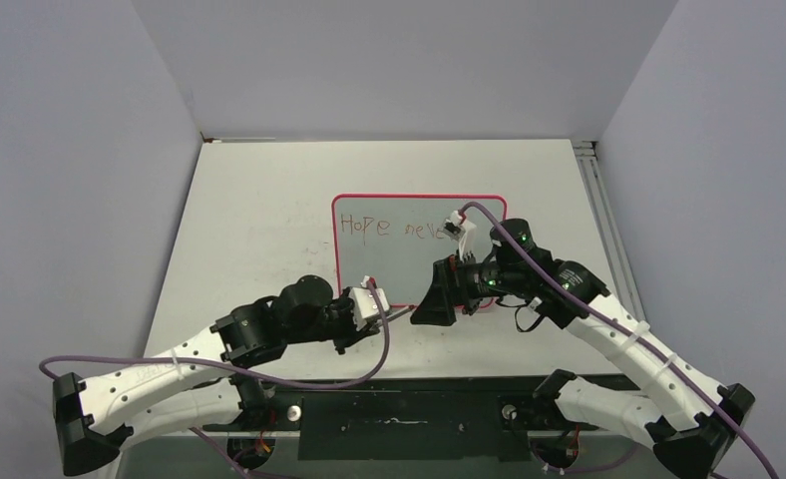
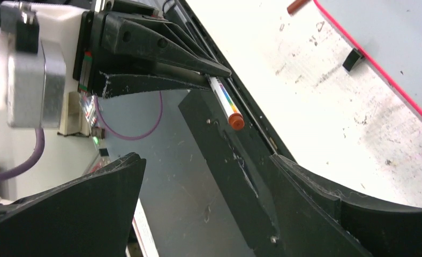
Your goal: Write a sentence on the whiteboard
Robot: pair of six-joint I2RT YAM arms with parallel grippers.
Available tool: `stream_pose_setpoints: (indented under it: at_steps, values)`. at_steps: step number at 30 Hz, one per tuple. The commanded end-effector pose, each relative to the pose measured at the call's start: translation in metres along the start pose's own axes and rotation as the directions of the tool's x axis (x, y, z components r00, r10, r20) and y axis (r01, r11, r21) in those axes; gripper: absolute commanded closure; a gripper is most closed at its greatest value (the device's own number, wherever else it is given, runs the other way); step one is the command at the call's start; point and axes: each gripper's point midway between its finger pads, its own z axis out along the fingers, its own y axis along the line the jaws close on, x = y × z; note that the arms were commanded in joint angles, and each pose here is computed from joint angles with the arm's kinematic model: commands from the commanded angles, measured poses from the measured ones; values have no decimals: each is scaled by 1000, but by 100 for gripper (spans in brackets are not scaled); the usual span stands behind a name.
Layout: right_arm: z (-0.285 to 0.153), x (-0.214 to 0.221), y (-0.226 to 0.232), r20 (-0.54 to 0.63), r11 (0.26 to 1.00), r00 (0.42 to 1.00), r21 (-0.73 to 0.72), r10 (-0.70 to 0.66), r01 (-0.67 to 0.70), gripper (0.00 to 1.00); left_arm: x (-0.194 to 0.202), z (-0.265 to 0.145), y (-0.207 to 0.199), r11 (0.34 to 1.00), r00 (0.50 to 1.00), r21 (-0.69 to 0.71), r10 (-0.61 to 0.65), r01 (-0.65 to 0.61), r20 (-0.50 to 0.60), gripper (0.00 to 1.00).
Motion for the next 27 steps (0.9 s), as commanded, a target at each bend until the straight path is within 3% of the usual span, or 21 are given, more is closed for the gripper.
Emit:
stream_pose_setpoints:
  at_steps: [1,10,17,27]
  values:
    - [0,-22,6,160,999,987,-38,-21,27,12,-31,0,-13,992,992,122,5,-21,129,100]
    - [33,-1,4,97,998,995,-60,-2,8,18,-26,4,-31,973,993,228,11,-38,117,100]
    - [58,23,18,-16,992,1000,-123,-12,10,40,-23,5,-31,971,994,235,11,-36,104,100]
    - [64,28,22,-12,984,1000,-176,18,-20,56,-23,6,-31,971,995,234,14,-38,102,100]
